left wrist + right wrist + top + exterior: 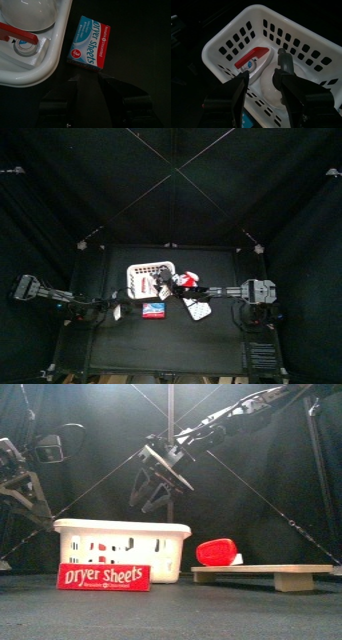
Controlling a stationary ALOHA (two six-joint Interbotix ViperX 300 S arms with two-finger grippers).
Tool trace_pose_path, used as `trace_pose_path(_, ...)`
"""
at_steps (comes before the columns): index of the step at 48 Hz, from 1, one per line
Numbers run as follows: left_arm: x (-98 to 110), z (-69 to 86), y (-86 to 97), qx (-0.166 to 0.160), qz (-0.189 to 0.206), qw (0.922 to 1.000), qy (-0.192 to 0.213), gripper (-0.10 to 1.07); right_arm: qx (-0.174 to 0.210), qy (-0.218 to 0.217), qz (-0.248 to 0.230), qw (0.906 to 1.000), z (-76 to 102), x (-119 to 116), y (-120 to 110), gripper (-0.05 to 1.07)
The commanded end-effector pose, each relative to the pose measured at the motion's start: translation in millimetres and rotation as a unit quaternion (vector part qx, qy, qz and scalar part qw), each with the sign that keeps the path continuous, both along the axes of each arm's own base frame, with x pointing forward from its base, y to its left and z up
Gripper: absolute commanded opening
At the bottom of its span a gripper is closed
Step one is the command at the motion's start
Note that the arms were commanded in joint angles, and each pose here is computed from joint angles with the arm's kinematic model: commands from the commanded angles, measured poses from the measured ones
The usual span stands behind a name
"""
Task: Grab spray bottle
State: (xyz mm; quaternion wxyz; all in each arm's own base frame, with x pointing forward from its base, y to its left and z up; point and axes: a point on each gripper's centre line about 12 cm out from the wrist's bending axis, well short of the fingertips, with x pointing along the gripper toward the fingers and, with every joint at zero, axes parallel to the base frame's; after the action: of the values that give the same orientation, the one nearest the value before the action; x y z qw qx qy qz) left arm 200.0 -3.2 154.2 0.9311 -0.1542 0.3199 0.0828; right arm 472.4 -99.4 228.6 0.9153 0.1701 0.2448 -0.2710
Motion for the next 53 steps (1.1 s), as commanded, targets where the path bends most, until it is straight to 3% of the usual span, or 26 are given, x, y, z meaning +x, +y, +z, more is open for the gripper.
trace_pose_path(1,3.1,4.2,-0.1,0.0,0.0,1.0,-0.006,0.75,-0.005,-0.029,0.005,0.9996,26.3,-1.1,3.2,0.82)
trace_pose_path(13,4.5,6.3,-0.2,0.001,-0.001,1.0,-0.01,0.75,-0.01,-0.027,0.033,0.999,36.1,-17.6,36.4,0.82)
trace_pose_path(21,13.4,19.5,2.1,0.003,0.005,0.9996,-0.028,0.75,-0.029,-0.003,0.038,0.9988,33.4,-43.4,53.8,0.82)
trace_pose_path(28,19.7,29.7,6.5,0.001,0.017,0.999,-0.042,0.75,-0.047,0.014,0.025,0.9985,32.7,-73.6,54.7,0.82)
trace_pose_path(36,32.4,52.1,5.9,-0.013,0.026,0.997,-0.072,0.75,-0.048,-0.003,0.019,0.9987,35.1,-97.3,58.2,0.82)
trace_pose_path(44,38.1,64.5,10.2,-0.001,0.038,0.9958,-0.083,0.75,-0.055,-0.021,-0.002,0.9983,36.5,-126.1,58.4,0.82)
trace_pose_path(53,39.9,73.1,23.7,0.019,0.08,0.9933,-0.082,0.75,-0.026,-0.019,-0.059,0.9977,16.8,-159.2,47.3,0.82)
